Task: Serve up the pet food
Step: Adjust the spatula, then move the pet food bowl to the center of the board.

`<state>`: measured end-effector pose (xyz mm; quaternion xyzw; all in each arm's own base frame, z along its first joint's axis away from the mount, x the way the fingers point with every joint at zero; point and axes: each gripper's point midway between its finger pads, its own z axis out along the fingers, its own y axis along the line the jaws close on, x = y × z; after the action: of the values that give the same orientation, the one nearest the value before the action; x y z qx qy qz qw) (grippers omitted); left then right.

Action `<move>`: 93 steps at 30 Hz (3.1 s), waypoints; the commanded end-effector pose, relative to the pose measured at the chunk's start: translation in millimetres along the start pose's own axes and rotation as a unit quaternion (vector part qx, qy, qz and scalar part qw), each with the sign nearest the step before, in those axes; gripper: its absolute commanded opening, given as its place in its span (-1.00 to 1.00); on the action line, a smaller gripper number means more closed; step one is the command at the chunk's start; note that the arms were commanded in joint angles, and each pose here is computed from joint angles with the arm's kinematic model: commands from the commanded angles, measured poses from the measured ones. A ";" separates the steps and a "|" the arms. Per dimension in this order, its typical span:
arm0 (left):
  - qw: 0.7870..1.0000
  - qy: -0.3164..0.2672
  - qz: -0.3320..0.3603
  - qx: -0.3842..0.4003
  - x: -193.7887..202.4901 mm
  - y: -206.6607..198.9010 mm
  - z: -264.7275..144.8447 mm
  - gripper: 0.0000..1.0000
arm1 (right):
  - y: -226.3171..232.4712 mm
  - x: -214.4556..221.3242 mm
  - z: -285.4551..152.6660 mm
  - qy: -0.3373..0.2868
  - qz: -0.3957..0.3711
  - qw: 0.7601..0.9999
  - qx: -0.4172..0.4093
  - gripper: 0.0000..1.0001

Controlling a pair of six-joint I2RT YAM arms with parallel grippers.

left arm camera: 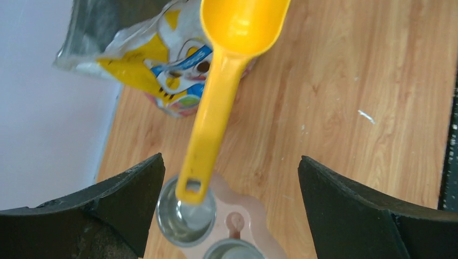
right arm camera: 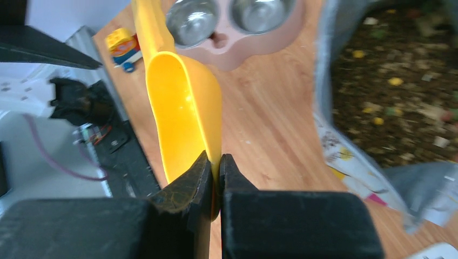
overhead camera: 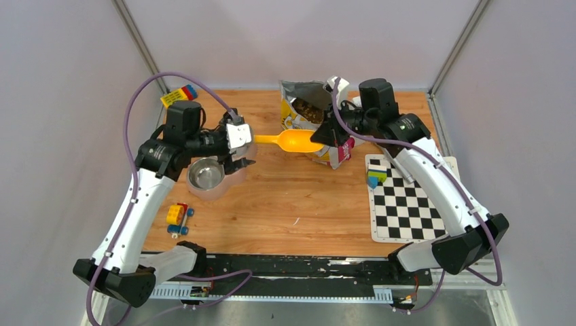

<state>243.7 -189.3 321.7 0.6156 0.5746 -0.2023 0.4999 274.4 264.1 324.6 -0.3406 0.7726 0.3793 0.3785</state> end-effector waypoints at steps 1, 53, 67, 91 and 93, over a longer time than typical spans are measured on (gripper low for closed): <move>0.987 0.051 -0.030 -0.147 15.7 47.4 -34.2 1.00 | -31.3 -35.9 -21.7 -0.069 -0.042 0.989 0.122 -1.00; 0.861 0.335 -0.340 -0.173 327.2 77.9 32.3 1.00 | 2.0 -66.4 -112.8 -0.214 -0.109 0.954 0.181 -1.00; 0.889 0.317 -0.323 -0.069 317.6 80.1 96.5 1.00 | -6.4 -69.1 -108.1 -0.209 -0.104 0.953 0.192 -1.00; 0.929 0.218 -0.249 -0.163 179.8 152.3 60.5 1.00 | -8.8 -74.5 -112.7 -0.209 -0.115 0.950 0.200 -1.00; 0.932 0.199 -0.234 -0.193 153.7 153.6 35.2 1.00 | -8.2 -72.8 -107.4 -0.203 -0.114 0.954 0.190 -1.00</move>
<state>455.6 -122.6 123.1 0.3999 0.8603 -0.0861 0.3042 283.6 182.4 401.4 -0.2533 0.7242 0.2273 0.5997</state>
